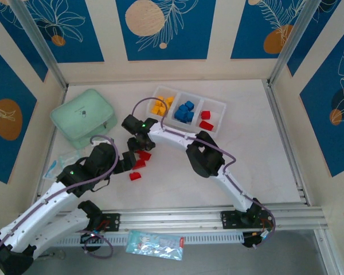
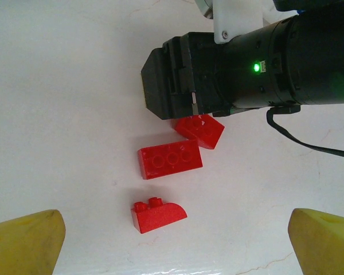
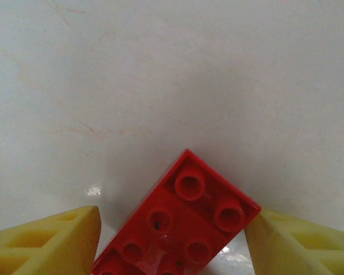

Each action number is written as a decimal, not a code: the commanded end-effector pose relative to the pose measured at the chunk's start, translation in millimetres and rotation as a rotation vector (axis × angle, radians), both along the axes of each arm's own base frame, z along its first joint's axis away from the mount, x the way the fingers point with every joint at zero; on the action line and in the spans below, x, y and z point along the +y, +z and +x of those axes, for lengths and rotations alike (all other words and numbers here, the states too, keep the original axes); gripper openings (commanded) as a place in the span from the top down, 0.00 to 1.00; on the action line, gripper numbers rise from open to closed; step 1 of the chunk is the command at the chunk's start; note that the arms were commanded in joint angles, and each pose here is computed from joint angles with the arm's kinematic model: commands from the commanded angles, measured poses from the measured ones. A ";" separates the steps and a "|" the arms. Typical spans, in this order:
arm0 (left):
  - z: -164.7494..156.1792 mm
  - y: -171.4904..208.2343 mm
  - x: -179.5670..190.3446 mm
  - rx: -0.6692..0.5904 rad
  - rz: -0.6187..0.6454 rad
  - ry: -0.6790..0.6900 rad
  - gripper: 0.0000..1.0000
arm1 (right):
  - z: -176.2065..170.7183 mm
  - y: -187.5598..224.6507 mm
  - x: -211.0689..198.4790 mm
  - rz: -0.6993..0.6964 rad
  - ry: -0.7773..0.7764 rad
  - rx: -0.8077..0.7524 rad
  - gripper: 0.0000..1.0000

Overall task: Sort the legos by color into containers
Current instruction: Pick up the lego from the center of the table, then place the lego in the container, then pick up the lego from the center of the table, then place the lego in the container, then pick up the lego from the center of the table.

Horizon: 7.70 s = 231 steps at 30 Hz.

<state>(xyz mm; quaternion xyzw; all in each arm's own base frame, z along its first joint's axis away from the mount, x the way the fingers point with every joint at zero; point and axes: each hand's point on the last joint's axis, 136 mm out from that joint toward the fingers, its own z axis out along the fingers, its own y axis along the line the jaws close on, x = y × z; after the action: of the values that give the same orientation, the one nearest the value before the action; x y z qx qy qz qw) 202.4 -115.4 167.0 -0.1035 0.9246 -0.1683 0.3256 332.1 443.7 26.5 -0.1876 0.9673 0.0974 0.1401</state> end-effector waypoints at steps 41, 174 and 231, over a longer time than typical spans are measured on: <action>33.9 10.0 -91.0 0.021 -0.122 -0.231 0.01 | 37.6 124.9 -229.1 0.069 -0.333 -0.185 0.67; 30.5 -4.9 -73.6 0.028 -0.155 -0.141 0.01 | 23.2 124.4 -212.4 0.070 -0.256 -0.186 0.68; 6.7 -10.8 -11.6 0.042 0.021 -0.025 0.01 | -34.7 88.8 -91.5 0.154 -0.031 -0.094 0.24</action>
<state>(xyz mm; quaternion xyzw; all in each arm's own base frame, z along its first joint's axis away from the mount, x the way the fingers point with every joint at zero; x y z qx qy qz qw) 219.4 -148.3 165.7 -0.0719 0.9269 -0.1935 0.3136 302.9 327.1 121.0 -0.1692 0.9521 0.1397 0.2128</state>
